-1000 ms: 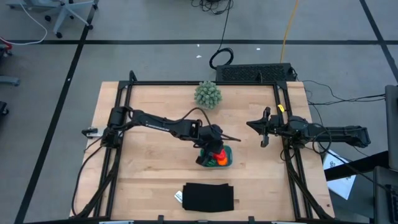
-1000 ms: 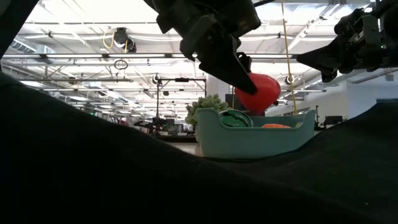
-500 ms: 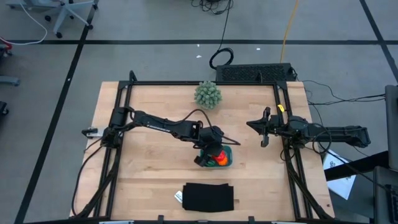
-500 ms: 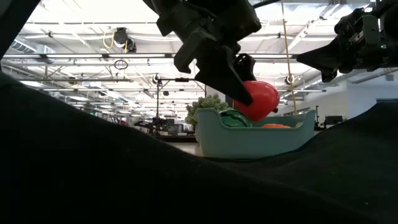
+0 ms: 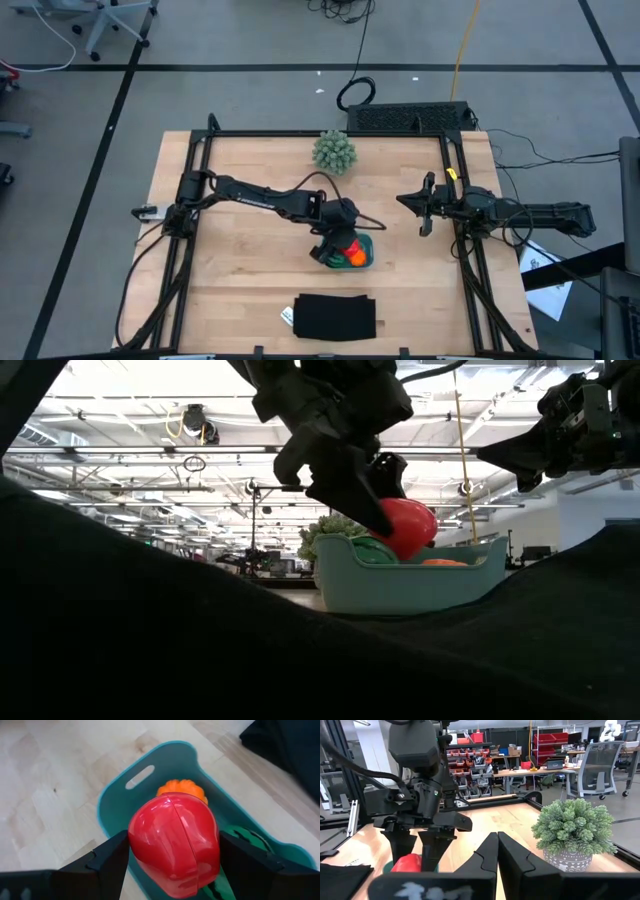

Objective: Pick and placing Produce into tupperware
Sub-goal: Put the apple into the blue bin

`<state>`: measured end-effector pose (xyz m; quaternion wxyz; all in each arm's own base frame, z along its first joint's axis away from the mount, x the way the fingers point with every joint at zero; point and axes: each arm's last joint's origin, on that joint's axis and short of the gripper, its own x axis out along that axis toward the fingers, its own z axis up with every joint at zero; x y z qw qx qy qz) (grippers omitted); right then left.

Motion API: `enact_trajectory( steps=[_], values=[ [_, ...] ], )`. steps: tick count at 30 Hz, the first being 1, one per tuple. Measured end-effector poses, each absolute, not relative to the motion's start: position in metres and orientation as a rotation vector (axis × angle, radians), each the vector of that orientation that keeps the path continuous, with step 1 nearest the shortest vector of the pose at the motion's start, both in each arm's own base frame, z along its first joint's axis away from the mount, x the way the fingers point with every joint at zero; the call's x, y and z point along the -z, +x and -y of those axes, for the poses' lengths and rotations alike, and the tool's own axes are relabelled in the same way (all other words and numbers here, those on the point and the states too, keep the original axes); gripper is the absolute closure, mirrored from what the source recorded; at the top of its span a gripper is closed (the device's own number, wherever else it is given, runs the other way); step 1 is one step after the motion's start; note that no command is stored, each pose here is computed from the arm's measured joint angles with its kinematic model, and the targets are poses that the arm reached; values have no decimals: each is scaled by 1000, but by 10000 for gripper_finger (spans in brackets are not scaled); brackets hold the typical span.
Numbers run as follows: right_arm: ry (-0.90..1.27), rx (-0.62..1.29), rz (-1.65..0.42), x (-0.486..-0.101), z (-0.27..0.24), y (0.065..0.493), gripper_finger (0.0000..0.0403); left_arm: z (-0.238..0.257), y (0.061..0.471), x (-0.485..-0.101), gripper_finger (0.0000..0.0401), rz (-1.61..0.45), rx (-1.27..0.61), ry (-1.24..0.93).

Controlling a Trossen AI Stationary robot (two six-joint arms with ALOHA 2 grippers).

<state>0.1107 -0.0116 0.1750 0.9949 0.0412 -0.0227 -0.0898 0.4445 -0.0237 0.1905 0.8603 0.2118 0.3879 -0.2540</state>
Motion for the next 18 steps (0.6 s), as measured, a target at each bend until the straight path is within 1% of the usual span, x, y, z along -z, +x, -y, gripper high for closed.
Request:
enact_trajectory(
  steps=[11, 18],
  values=[
    [82, 180, 43, -175, 12, 111, 403, 25, 444, -190, 128, -799, 583, 522],
    [82, 180, 43, -175, 12, 111, 403, 17, 444, -190, 128, -809, 567, 446]
  ],
)
